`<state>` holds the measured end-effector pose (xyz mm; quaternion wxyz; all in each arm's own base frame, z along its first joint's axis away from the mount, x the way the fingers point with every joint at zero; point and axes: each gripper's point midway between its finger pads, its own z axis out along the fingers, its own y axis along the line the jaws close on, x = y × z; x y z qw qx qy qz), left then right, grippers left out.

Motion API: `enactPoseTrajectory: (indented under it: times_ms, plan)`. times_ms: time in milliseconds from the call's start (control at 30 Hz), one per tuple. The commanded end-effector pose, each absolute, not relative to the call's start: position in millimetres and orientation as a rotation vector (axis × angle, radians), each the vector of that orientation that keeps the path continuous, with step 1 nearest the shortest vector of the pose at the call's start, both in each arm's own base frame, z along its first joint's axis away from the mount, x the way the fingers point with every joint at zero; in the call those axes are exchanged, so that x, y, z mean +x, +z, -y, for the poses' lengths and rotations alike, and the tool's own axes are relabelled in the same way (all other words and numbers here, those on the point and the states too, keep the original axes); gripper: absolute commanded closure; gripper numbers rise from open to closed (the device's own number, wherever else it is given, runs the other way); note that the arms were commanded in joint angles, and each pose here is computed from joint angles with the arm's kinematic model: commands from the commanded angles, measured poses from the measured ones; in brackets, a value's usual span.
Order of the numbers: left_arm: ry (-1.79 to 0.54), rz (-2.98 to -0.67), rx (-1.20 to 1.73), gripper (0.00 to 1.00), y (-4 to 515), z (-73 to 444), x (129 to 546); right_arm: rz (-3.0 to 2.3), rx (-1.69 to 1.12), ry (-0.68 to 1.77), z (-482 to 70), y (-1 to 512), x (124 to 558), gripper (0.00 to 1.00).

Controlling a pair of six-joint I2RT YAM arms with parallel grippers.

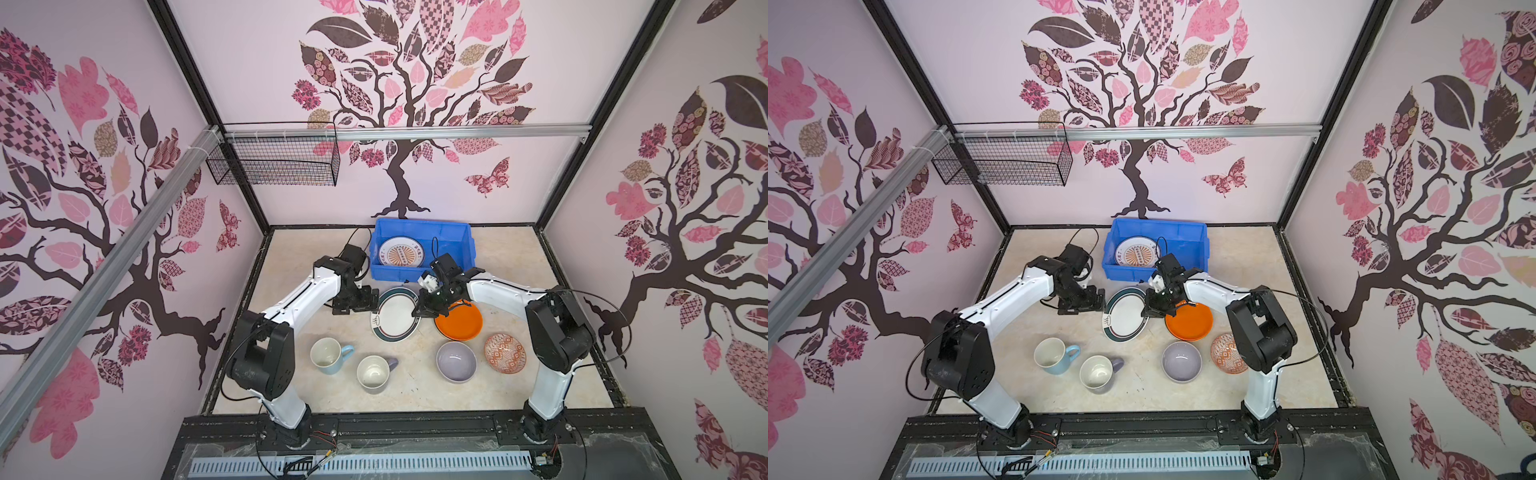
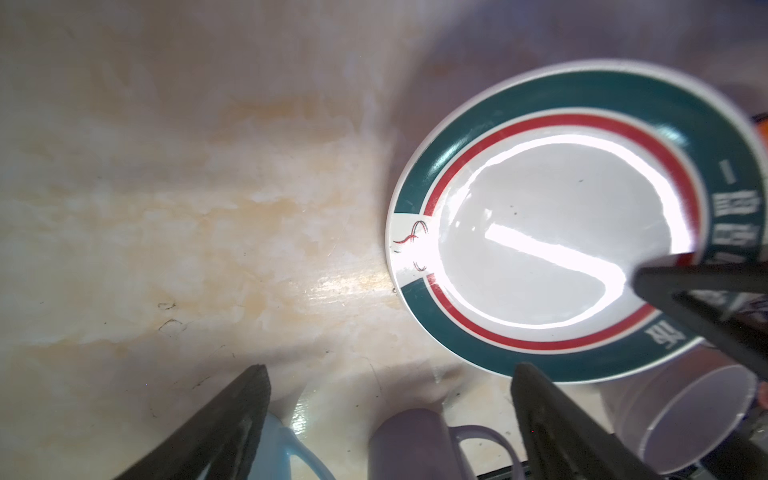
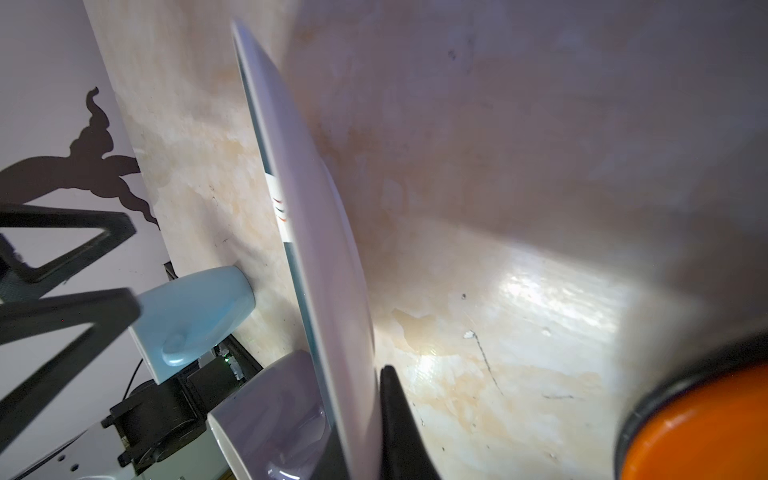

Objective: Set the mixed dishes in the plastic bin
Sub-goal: 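Lift the green-rimmed plate into the bin with the right gripper while the left draws back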

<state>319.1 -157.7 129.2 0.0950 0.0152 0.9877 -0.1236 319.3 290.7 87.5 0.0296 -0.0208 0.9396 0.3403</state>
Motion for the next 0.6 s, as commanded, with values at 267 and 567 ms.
enactPoseTrajectory:
  times_ms: [267,567]
  plan:
    - [-0.410,-2.761,-0.056,0.02,185.9,142.8,358.9,-2.589,-0.093,1.127,-282.8,208.1,394.7,0.89]
    - [-0.438,-2.764,-0.067,0.02,186.7,142.6,372.3,-2.467,0.067,1.107,-235.0,211.5,474.8,0.89]
